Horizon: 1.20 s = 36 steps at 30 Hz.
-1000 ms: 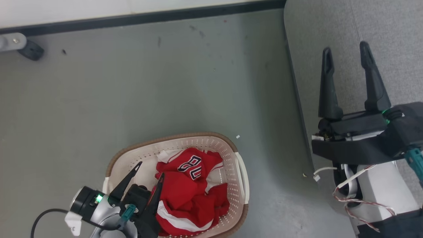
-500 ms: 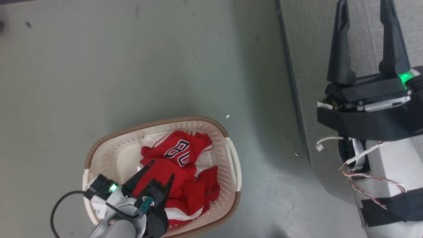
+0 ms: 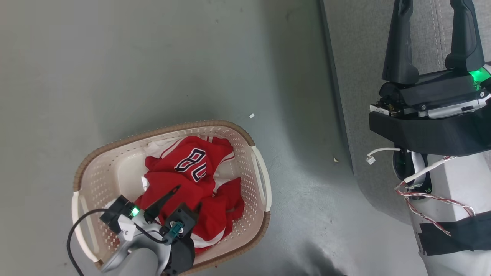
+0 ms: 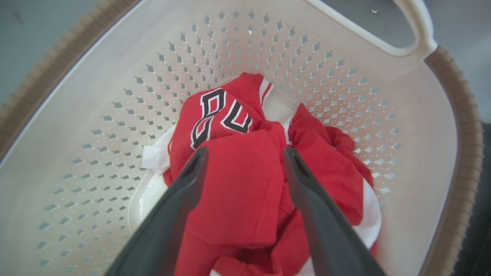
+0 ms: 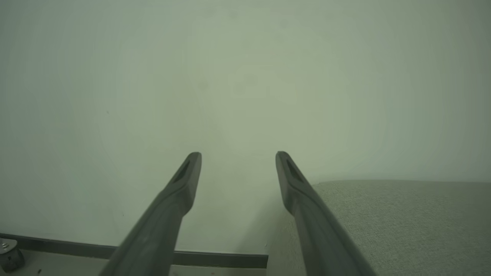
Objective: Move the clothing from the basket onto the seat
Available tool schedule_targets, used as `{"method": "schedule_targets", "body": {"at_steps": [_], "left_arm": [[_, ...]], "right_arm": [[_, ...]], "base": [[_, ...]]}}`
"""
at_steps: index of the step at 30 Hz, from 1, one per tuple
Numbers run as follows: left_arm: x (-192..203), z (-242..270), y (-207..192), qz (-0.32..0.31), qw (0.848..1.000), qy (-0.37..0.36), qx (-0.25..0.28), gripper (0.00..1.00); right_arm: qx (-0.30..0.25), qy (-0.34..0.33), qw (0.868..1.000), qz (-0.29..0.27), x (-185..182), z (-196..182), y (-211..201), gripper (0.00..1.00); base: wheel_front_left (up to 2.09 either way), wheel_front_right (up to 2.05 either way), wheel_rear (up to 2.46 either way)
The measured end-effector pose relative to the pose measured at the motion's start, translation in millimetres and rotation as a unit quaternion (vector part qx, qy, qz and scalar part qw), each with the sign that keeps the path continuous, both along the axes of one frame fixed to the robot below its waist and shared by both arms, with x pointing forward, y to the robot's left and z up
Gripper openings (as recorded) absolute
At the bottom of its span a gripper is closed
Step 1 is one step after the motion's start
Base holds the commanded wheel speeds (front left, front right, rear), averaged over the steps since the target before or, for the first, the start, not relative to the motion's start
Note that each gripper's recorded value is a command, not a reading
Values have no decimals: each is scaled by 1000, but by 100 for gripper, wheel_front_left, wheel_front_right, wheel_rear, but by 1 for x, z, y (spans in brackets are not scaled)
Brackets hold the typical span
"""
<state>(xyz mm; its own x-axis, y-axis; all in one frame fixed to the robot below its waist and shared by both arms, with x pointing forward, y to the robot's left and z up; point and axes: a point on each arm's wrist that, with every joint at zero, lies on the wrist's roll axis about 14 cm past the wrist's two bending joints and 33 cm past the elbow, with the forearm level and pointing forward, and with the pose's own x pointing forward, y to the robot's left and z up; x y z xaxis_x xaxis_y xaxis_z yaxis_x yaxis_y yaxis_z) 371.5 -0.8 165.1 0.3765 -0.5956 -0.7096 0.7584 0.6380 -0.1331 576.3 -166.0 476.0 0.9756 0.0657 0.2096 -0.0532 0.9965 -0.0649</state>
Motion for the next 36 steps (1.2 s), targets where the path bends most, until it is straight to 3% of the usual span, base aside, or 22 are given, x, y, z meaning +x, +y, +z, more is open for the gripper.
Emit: {"method": "schedule_targets", "body": {"at_steps": [19,22,36], "left_arm": [[2,-52,14,-45,997,20,57,100],[3,-54,15,-41,997,21,61,3],[26,-19,-4,21,1000,-6,6,0]], "right_arm": [[-16,29,999,-18,4,-34,-14,100],[-17,32,999,-20,4,-36,-16,100],[-14,34,999,-33,0,-27,-23,100]], "base": [[0,0,0],[0,0,0],[0,0,0]]}}
